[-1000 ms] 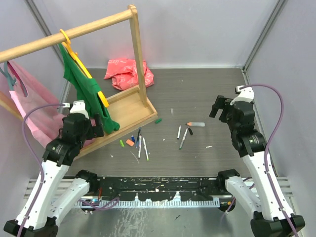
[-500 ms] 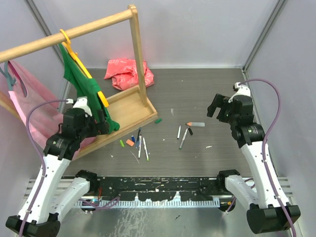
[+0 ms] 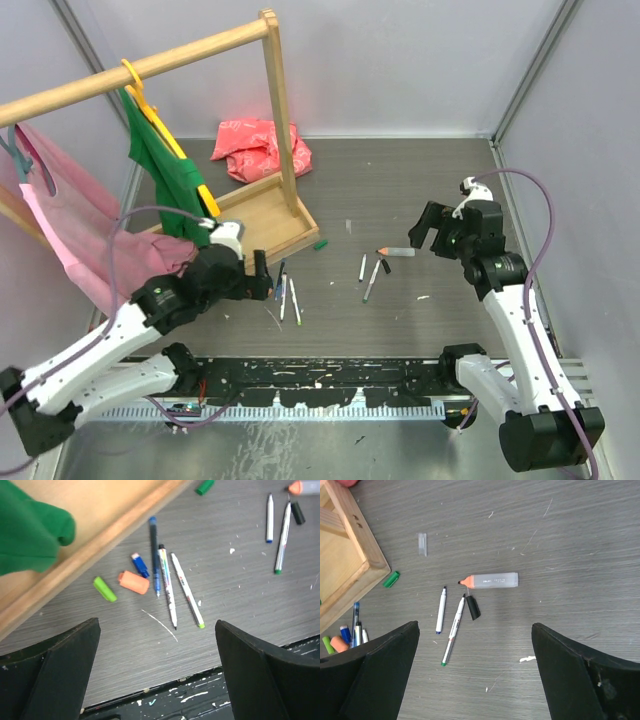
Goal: Insert the pens into the pen caps
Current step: Pick up the pen from the center of the board.
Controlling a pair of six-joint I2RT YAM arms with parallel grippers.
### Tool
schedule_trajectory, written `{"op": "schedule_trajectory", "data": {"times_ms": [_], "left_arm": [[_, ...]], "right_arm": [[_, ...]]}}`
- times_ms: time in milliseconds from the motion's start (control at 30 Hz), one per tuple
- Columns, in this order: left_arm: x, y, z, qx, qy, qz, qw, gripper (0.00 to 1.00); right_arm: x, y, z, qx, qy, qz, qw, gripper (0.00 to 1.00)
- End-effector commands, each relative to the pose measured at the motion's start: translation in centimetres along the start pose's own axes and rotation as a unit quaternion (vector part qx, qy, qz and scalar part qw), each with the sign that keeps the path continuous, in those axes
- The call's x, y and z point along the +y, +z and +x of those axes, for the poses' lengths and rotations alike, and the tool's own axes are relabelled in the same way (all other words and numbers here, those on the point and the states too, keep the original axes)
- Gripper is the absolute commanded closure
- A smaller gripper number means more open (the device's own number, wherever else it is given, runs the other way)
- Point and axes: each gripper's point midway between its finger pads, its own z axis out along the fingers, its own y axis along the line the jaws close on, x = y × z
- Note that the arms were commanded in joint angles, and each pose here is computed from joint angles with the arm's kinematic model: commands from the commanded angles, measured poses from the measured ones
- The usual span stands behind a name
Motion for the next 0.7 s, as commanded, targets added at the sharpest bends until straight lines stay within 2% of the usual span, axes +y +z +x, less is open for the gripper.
{"op": "schedule_trajectory", "data": {"times_ms": [0,200,300,433,667], "left_arm": [[-3.7,1.8,-0.8,-0.045,-0.003,0.005,0.999,0.01],[-8.4,4.3,0.4,-0.025,-0.004,0.058,0.998,0.01],[-9.4,5.5,0.5,-0.015,-0.001,0.059,0.998,0.02],[-9.8,6.8,1.1,0.009,0.006,0.038,0.999,0.05],[-7.8,8.7,4.2,0.059,-0.008,-0.035,0.998,0.10]], "right_arm": [[0.9,0.4,-0.1,-0.010,0.010,-0.029,0.999,0.01],[0.5,1.6,1.9,0.031,0.011,-0.027,0.999,0.08],[0.6,1.8,2.4,0.042,0.012,-0.030,0.999,0.09],[0.6,2.1,3.2,0.059,0.017,-0.033,0.998,0.11],[0.2,2.6,4.6,0.078,0.024,-0.028,0.996,0.15]]}}
